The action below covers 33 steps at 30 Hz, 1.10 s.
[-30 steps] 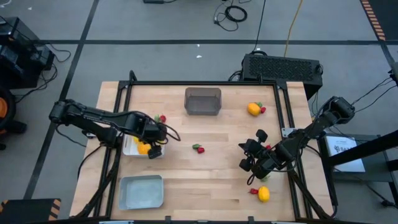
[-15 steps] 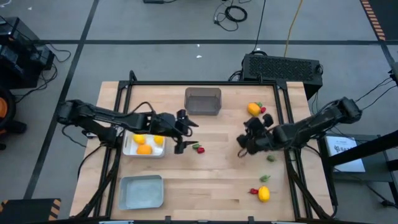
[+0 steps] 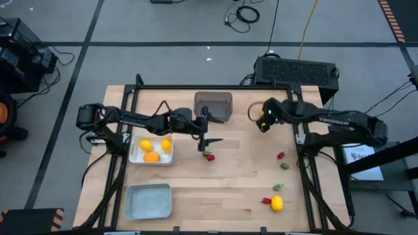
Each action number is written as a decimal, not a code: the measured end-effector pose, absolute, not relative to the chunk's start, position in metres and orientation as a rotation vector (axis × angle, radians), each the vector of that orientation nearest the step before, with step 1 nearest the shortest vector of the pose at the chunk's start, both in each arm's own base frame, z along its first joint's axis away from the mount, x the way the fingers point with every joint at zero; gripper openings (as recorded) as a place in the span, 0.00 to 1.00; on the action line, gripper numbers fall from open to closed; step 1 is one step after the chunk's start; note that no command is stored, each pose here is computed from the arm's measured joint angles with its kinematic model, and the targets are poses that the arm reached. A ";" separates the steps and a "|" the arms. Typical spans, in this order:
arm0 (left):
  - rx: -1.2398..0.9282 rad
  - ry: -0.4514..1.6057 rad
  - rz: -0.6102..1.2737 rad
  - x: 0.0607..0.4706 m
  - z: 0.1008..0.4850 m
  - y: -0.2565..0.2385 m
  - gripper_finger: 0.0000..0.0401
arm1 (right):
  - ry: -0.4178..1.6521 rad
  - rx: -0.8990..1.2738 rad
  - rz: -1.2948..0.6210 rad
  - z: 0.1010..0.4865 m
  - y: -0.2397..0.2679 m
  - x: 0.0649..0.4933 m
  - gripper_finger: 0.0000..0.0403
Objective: Sort produce into baskets
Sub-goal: Put the lemon into the white bin
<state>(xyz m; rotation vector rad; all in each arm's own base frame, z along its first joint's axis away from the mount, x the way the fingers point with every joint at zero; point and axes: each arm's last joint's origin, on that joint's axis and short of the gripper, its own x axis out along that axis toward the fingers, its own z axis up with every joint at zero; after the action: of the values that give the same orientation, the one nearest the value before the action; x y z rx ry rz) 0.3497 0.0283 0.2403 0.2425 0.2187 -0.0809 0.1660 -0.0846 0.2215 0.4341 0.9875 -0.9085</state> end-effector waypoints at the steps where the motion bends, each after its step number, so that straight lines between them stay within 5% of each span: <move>1: 0.235 0.219 -0.097 0.349 0.240 0.031 0.85 | 1.003 0.448 -0.909 0.221 -0.091 0.165 0.27; 16: 0.175 0.288 -0.114 0.344 0.233 0.058 0.85 | 1.261 0.520 -0.830 0.209 -0.150 0.185 0.70; 33: 0.161 0.302 -0.136 0.342 0.232 0.060 0.85 | 1.439 0.588 -0.766 0.166 -0.177 0.184 0.76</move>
<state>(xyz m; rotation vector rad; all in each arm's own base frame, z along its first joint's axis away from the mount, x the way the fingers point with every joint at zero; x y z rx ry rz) 0.3424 0.0596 0.2315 0.1613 0.3016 -0.1357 0.1841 -0.1767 0.1662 0.5884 1.4394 -0.7656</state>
